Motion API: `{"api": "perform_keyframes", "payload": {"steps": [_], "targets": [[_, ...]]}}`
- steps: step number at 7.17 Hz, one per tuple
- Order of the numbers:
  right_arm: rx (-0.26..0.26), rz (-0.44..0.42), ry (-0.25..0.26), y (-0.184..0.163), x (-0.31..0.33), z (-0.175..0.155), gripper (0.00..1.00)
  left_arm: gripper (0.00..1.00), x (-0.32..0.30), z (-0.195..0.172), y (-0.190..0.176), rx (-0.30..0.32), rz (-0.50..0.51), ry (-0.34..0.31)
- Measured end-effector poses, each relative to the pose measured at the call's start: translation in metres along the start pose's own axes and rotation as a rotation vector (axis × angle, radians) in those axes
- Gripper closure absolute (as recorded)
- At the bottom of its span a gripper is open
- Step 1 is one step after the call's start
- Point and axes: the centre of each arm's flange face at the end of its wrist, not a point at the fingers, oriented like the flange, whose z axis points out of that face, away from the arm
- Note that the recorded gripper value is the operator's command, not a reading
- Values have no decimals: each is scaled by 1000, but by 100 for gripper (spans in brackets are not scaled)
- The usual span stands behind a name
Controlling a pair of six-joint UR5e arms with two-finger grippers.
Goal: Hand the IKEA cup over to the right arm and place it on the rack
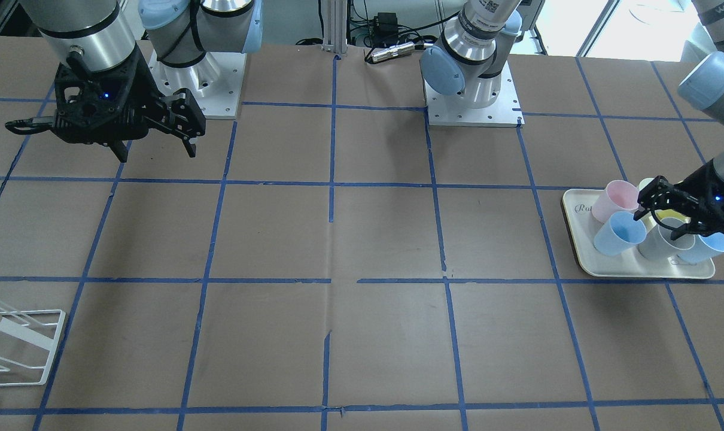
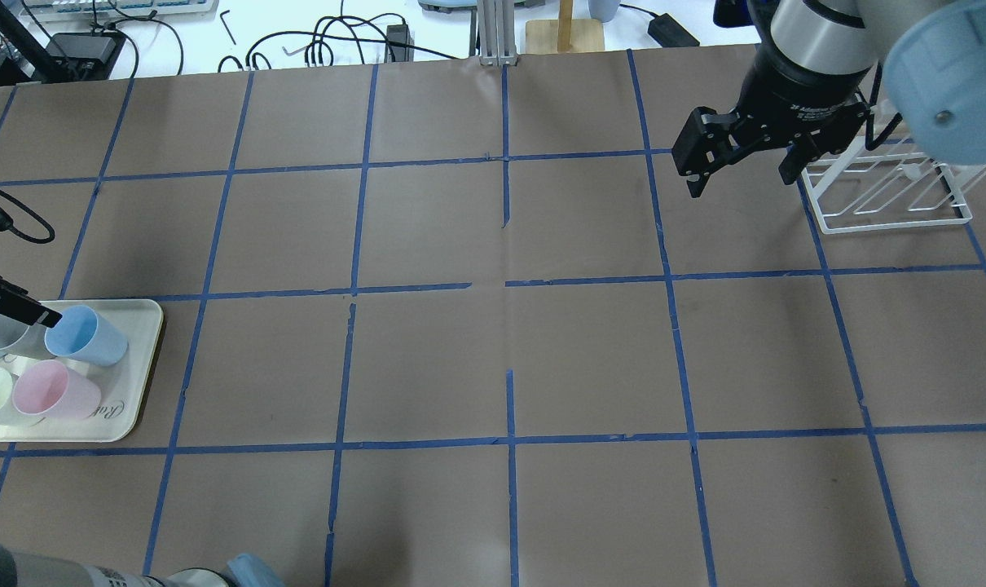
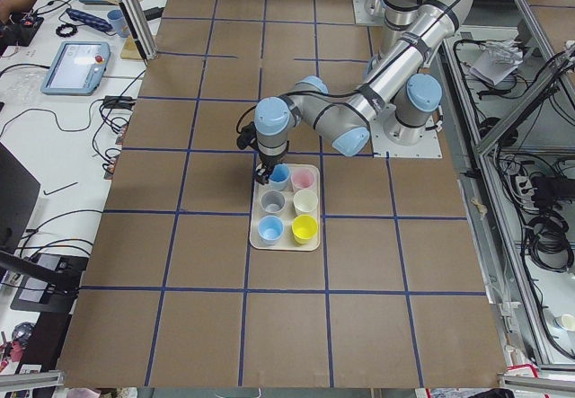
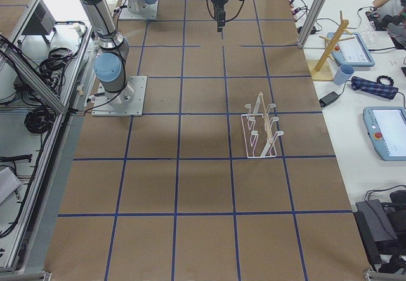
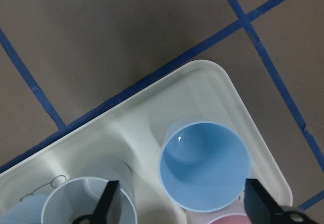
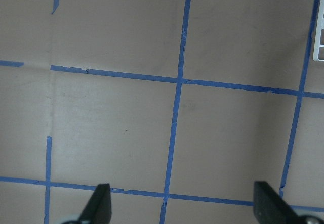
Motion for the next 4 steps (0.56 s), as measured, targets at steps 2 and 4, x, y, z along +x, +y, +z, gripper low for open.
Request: {"api": "perform_keyframes", "payload": {"steps": [2, 4], "targets": [[0, 1, 0, 0, 0, 0, 0, 20, -7, 14, -4, 1, 6, -8], [0, 1, 0, 0, 0, 0, 0, 22, -5, 23, -13, -17, 27, -5]]}}
